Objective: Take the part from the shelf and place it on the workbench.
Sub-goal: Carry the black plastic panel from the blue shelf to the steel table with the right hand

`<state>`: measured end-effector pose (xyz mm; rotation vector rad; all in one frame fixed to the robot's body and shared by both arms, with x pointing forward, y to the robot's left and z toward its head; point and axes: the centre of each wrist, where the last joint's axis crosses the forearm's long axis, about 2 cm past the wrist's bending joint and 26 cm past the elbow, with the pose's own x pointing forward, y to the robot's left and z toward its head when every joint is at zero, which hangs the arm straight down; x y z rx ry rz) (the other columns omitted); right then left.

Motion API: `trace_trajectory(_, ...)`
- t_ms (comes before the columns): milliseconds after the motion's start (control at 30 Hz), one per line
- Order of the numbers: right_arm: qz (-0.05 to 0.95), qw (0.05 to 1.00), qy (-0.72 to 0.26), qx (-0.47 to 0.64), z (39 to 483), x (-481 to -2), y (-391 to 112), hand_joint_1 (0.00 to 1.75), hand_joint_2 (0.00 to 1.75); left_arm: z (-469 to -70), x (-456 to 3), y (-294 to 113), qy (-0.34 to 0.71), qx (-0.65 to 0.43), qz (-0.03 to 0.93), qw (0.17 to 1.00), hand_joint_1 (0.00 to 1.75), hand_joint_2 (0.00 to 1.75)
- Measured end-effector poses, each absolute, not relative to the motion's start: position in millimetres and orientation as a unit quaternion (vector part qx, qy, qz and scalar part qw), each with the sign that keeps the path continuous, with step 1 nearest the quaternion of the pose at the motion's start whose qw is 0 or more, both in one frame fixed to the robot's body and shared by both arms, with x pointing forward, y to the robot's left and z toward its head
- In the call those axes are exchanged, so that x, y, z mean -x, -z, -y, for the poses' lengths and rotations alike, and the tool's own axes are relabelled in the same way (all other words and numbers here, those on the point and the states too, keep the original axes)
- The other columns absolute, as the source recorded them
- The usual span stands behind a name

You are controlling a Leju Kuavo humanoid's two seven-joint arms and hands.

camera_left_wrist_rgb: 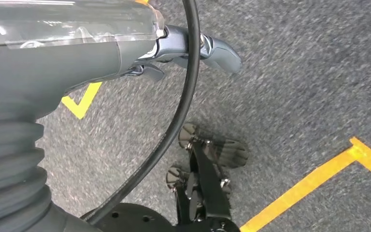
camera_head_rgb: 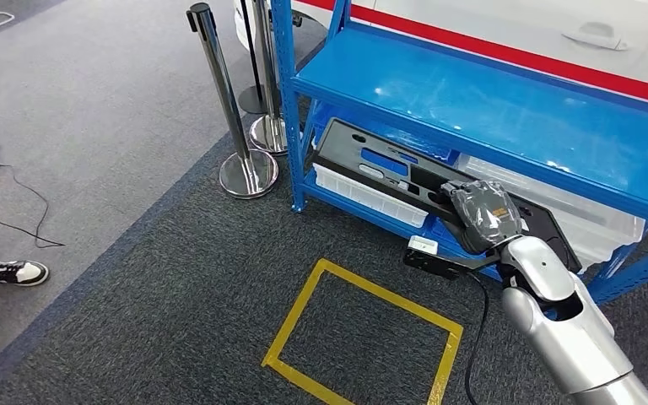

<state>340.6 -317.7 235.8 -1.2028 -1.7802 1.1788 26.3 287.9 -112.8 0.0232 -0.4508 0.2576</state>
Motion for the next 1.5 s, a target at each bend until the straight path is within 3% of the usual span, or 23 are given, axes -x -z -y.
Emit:
trace_trajectory(967,0.682,0.348,-0.452,0.457,271,-248,-156,1.71,1.75,-322,-20,112,-0.097,-0.194,0.259,0.941,0.00,1.75)
trace_trajectory(1500,0.663,0.366,-0.467,0.456,227,-257,-204,1.71,1.75,-342,-27,110,-0.069,-0.189,0.277,0.940,0.00,1.75)
